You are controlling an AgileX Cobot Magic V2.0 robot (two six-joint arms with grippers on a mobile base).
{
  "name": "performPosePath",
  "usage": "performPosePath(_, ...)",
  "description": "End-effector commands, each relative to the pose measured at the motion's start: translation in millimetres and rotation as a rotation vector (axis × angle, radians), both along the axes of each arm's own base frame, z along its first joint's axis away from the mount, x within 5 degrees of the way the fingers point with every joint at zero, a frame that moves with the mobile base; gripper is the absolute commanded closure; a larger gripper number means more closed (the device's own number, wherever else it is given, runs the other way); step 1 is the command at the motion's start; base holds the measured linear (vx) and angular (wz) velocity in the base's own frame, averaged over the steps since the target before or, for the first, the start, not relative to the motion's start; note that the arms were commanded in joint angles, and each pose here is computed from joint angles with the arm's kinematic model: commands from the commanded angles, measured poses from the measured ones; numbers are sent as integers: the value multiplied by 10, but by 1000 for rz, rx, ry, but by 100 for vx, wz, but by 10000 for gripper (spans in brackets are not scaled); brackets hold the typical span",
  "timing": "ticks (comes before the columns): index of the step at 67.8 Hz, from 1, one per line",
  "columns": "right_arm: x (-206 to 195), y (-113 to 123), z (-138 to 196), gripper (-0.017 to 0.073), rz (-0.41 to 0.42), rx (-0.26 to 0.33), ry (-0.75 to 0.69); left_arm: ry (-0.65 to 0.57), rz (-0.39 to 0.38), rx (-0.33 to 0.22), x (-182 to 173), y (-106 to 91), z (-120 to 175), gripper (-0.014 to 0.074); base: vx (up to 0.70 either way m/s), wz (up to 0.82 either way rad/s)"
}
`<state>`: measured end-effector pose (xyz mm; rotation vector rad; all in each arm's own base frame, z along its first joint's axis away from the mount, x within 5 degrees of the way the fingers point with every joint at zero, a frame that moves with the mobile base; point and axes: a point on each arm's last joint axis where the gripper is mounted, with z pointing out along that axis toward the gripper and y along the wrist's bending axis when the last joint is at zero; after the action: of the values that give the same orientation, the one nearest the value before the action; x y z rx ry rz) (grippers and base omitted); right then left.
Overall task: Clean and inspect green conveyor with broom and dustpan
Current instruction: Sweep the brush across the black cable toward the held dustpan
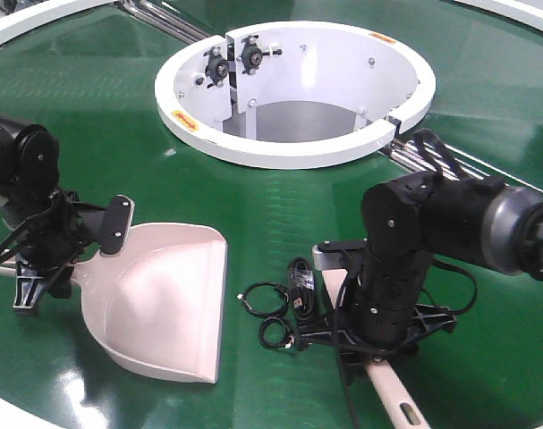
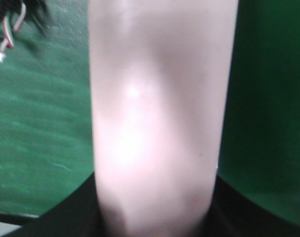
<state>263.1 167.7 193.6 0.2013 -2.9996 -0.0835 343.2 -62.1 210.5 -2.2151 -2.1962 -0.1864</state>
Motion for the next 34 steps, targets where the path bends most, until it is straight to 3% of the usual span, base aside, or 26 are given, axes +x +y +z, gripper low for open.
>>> performPosePath(1, 62, 49, 190, 564, -11, 51, -55, -73, 3, -19, -5, -31, 228, 601, 0, 0)
performPosePath(19, 169, 135, 80, 564, -8, 53, -15, -73, 3, -19, -5, -31, 228, 601, 0, 0)
performPosePath(34, 202, 344, 78, 564, 28, 131, 21, -73, 3, -19, -5, -31, 228, 601, 0, 0)
